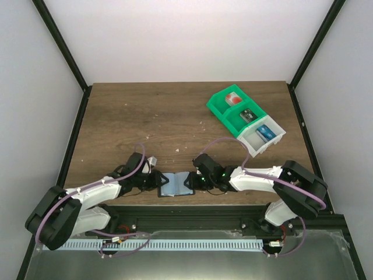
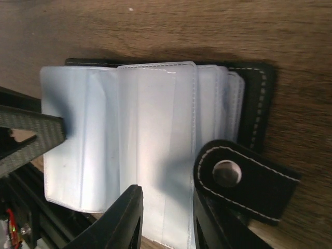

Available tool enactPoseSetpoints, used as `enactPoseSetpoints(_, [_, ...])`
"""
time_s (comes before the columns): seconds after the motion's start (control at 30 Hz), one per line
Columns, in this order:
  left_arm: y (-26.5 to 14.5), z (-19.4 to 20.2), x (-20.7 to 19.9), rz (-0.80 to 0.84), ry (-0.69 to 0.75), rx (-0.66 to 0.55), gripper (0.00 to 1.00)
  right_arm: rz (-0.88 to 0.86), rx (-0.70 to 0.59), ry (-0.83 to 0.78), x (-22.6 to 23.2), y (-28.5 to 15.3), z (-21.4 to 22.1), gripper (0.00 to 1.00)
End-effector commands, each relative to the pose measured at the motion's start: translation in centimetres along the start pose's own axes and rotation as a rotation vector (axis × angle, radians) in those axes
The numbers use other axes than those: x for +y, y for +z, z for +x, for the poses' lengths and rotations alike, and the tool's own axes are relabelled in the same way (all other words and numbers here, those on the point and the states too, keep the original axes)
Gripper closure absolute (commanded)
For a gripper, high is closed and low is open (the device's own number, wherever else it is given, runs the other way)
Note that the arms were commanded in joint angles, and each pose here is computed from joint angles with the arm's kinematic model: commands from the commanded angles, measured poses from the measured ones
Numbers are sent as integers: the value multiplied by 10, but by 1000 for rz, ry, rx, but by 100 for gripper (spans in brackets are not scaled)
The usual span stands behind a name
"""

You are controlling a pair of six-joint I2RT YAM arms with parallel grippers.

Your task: Take the credit cards out of the card holder

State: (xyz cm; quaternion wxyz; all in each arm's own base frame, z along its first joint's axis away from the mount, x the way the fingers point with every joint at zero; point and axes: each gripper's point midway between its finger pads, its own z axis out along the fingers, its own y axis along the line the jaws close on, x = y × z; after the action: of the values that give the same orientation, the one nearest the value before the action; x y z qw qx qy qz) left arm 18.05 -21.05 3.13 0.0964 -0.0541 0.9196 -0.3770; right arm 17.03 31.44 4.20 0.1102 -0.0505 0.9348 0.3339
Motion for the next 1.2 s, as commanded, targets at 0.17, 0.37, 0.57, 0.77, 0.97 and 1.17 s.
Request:
enactPoseSetpoints(0.17, [-4, -3, 1, -38, 25, -18, 66, 84, -47, 13, -14, -4, -8, 69])
enactPoseSetpoints(0.37, [-2, 0, 6, -41, 20, -7, 72, 67, -22, 8, -11, 3, -6, 68])
enactPoseSetpoints(0.57, [-1, 0, 6, -38, 23, -7, 77, 18, -25, -11, 1, 2, -9, 69])
enactPoseSetpoints(0.77, [1, 2, 8, -40, 20, 0, 78, 5, -33, -21, 6, -1, -12, 71])
enactPoseSetpoints(0.97, [1, 2, 7, -35, 20, 1, 78, -6, -18, -25, 8, 3, -10, 74])
enactPoseSetpoints(1.17, [2, 2, 8, -37, 16, 2, 79, -47, -16, -32, 16, 3, -10, 73])
